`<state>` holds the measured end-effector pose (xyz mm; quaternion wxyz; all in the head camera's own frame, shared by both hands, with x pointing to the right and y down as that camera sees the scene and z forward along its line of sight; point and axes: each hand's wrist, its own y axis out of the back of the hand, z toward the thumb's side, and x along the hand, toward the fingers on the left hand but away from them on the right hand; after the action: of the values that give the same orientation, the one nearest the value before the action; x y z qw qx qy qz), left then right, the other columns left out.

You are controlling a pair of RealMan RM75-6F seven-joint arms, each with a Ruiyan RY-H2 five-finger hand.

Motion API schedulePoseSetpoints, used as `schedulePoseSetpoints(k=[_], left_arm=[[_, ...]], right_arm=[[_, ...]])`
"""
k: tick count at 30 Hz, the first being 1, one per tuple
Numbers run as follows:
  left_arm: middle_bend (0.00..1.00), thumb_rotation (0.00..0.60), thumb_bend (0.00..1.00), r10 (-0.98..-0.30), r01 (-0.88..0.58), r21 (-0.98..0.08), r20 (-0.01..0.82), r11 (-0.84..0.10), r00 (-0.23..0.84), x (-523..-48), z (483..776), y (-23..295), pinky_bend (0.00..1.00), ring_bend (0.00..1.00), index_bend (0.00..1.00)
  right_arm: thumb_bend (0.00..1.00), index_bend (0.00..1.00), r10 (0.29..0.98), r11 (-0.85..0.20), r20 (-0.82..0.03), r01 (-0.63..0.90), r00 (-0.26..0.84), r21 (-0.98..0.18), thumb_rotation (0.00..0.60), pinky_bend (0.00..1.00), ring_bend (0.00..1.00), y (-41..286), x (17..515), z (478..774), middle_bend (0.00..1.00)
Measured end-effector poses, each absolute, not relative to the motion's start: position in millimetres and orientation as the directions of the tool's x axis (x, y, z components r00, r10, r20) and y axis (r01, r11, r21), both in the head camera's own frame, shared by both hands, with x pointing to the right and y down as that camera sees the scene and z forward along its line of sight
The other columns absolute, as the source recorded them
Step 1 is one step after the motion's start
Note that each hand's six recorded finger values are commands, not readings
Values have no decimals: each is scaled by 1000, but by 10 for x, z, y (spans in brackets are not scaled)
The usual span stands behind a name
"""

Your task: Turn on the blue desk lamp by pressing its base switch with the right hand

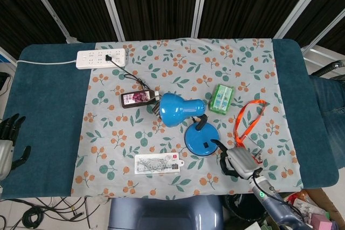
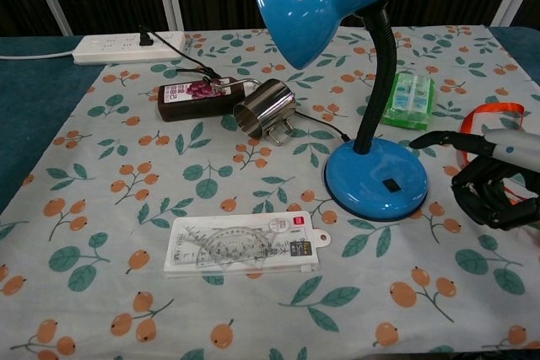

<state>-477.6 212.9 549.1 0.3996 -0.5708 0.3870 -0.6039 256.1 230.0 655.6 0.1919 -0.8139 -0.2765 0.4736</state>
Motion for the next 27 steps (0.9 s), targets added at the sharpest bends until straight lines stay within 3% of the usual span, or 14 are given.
schedulePoseSetpoints(k=[27], left_arm=[[43, 600, 371, -925, 39, -924, 380, -381, -29, -4780, 5489, 2125, 0, 67, 70]], right_arm=[[597, 138, 593, -802, -707, 213, 385, -558, 600, 643, 733, 2409, 2454, 6837, 666]])
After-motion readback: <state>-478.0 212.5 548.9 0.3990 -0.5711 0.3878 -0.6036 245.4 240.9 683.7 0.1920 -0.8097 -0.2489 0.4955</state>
